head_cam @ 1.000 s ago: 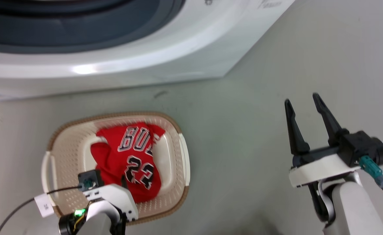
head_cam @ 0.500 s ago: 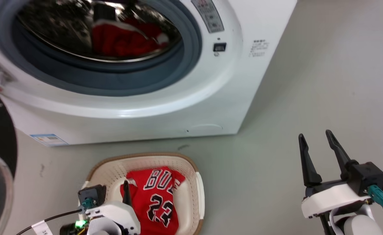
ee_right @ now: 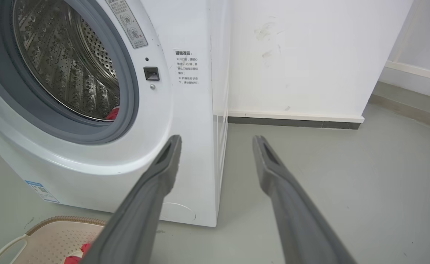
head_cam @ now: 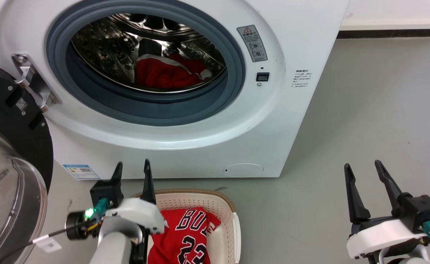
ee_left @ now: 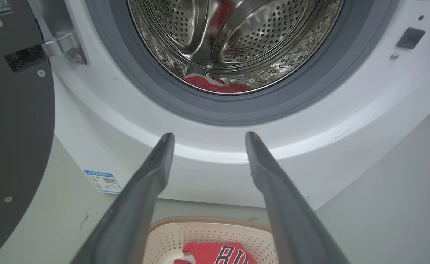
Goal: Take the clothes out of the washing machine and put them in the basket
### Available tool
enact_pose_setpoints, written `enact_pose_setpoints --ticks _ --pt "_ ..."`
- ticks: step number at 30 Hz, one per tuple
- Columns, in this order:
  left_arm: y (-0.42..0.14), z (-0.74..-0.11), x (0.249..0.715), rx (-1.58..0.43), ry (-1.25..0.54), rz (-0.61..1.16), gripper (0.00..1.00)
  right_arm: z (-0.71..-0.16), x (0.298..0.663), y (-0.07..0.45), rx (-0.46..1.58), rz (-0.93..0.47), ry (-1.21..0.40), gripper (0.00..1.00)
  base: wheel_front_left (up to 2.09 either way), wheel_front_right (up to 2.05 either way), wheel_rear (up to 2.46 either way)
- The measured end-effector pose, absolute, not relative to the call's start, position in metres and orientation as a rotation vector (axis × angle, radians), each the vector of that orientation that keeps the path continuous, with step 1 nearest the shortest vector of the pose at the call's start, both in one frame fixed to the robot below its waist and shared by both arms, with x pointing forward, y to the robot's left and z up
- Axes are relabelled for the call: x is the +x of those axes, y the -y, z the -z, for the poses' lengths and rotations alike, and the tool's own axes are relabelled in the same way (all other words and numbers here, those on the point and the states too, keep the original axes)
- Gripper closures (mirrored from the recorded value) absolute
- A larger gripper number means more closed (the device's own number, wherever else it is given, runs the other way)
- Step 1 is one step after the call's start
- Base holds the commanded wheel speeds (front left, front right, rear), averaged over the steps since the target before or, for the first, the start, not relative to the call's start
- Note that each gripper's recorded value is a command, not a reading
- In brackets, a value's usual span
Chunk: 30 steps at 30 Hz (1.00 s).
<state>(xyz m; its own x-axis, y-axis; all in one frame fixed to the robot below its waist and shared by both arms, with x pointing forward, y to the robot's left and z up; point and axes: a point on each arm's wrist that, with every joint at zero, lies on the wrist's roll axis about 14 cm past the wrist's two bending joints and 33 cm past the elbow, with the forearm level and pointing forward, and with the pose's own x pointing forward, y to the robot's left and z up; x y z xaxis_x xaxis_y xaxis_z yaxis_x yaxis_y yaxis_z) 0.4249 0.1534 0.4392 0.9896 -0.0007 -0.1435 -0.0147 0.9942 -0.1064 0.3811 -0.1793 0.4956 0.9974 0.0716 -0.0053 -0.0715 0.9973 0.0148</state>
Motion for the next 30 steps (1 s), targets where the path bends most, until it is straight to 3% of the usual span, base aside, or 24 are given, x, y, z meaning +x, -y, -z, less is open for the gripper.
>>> enact_pose_setpoints --ticks 15,30 --pt "-0.146 -0.494 0.495 -0.101 0.011 0.031 0.0 -0.49 0.387 0.179 0.023 -0.071 -0.029 0.0 0.0 0.0 0.0" --pt "-0.14 -0.449 0.622 0.006 -0.136 0.066 0.0 -0.438 0.419 0.192 0.062 -0.028 -0.119 0.0 0.0 0.0 0.0"
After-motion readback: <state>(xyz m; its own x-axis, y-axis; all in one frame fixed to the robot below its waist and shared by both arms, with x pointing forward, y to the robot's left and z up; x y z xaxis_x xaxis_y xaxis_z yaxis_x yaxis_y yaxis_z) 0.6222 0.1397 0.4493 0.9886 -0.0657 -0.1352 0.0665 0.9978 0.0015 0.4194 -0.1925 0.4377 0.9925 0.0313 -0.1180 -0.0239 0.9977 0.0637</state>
